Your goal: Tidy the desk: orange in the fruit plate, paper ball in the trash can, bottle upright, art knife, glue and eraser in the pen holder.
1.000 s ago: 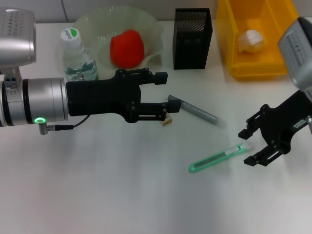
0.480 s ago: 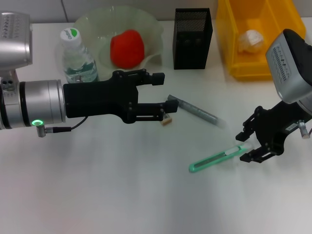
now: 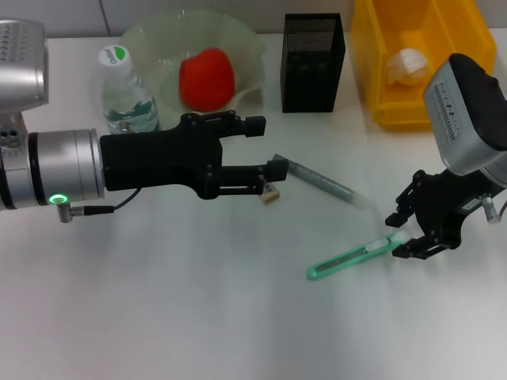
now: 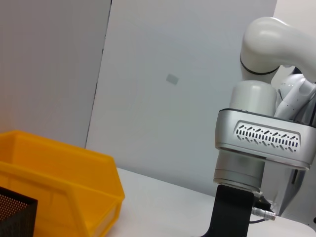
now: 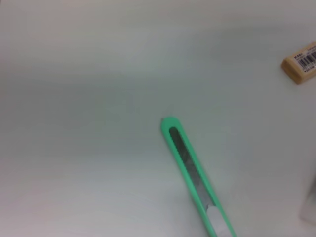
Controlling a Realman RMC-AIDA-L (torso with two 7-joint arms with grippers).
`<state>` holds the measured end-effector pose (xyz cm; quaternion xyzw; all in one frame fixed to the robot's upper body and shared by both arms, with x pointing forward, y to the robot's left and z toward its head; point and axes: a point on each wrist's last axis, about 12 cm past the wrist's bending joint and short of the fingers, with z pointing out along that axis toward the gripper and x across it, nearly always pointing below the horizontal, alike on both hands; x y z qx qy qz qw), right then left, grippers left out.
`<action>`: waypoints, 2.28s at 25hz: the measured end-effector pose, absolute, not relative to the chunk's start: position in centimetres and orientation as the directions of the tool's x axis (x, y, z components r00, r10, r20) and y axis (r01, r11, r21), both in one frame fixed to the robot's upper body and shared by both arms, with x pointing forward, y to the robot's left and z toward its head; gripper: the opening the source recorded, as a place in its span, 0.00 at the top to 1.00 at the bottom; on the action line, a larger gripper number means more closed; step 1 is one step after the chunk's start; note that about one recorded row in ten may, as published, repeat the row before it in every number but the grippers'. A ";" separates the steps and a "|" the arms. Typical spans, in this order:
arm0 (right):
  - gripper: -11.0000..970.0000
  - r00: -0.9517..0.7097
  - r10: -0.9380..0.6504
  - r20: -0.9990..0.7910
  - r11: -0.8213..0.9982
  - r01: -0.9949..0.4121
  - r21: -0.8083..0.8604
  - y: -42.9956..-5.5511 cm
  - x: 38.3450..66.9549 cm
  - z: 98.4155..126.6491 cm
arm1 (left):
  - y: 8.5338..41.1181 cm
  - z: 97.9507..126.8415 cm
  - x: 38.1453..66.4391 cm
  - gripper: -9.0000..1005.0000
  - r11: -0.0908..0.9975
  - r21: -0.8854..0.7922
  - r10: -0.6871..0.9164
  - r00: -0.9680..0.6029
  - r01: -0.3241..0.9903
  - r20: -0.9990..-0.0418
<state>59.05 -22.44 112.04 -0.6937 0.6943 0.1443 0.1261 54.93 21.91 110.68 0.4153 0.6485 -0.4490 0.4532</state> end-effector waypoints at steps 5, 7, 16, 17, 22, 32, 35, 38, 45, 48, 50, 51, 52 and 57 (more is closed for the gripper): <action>0.52 0.038 -0.944 -0.326 -0.049 -0.999 0.023 -21.8 59.1 112.1 | 21.9 110.8 55.0 0.20 0.255 -0.206 0.123 -0.243 0.945 -0.962; 0.52 0.061 -0.949 -0.309 -0.071 -0.997 0.022 -21.5 59.2 112.1 | 22.0 110.8 55.0 0.20 0.256 -0.206 0.122 -0.243 0.945 -0.962; 0.52 0.165 -0.957 -0.238 -0.170 -0.985 0.000 -19.7 59.1 112.5 | 22.2 110.8 54.9 0.20 0.258 -0.216 0.117 -0.252 0.942 -0.960; 0.52 0.172 -0.958 -0.231 -0.177 -0.984 -0.001 -19.5 59.1 112.6 | 22.2 110.9 54.9 0.20 0.257 -0.217 0.113 -0.252 0.942 -0.961; 0.52 0.206 -0.957 -0.206 -0.210 -0.978 -0.004 -18.9 59.1 112.7 | 22.3 110.9 54.9 0.20 0.257 -0.218 0.107 -0.252 0.941 -0.962; 0.56 0.261 -0.953 -0.157 -0.264 -0.964 0.000 -17.9 59.0 112.7 | 22.7 111.2 54.8 0.20 0.256 -0.220 0.088 -0.250 0.941 -0.964; 0.57 0.269 -0.952 -0.146 -0.272 -0.962 -0.003 -17.7 59.0 112.8 | 22.7 111.2 54.8 0.20 0.256 -0.220 0.088 -0.250 0.941 -0.964; 0.58 0.279 -0.950 -0.138 -0.281 -0.960 -0.003 -17.5 59.0 112.8 | 22.7 111.2 54.8 0.20 0.258 -0.219 0.086 -0.248 0.941 -0.965; 0.61 0.294 -0.948 -0.123 -0.295 -0.955 -0.015 -17.3 59.1 112.7 | 22.8 111.2 54.9 0.20 0.263 -0.214 0.079 -0.242 0.941 -0.967; 0.63 0.303 -0.946 -0.111 -0.303 -0.953 -0.017 -17.0 59.1 112.5 | 22.8 111.3 54.9 0.20 0.263 -0.213 0.079 -0.241 0.941 -0.967; 0.63 0.308 -0.945 -0.108 -0.307 -0.951 -0.018 -16.9 59.0 112.4 | 22.8 111.3 54.9 0.20 0.263 -0.213 0.079 -0.241 0.941 -0.967; 0.63 0.309 -0.945 -0.107 -0.309 -0.951 -0.018 -16.9 59.0 112.4 | 22.8 111.3 54.9 0.20 0.263 -0.213 0.078 -0.241 0.941 -0.967; 0.63 0.312 -0.944 -0.105 -0.312 -0.950 -0.018 -16.9 59.0 112.4 | 22.8 111.3 54.9 0.20 0.263 -0.213 0.076 -0.240 0.941 -0.968; 0.65 0.324 -0.941 -0.100 -0.324 -0.946 -0.018 -16.6 59.0 112.4 | 22.8 111.4 54.9 0.20 0.265 -0.211 0.072 -0.238 0.941 -0.969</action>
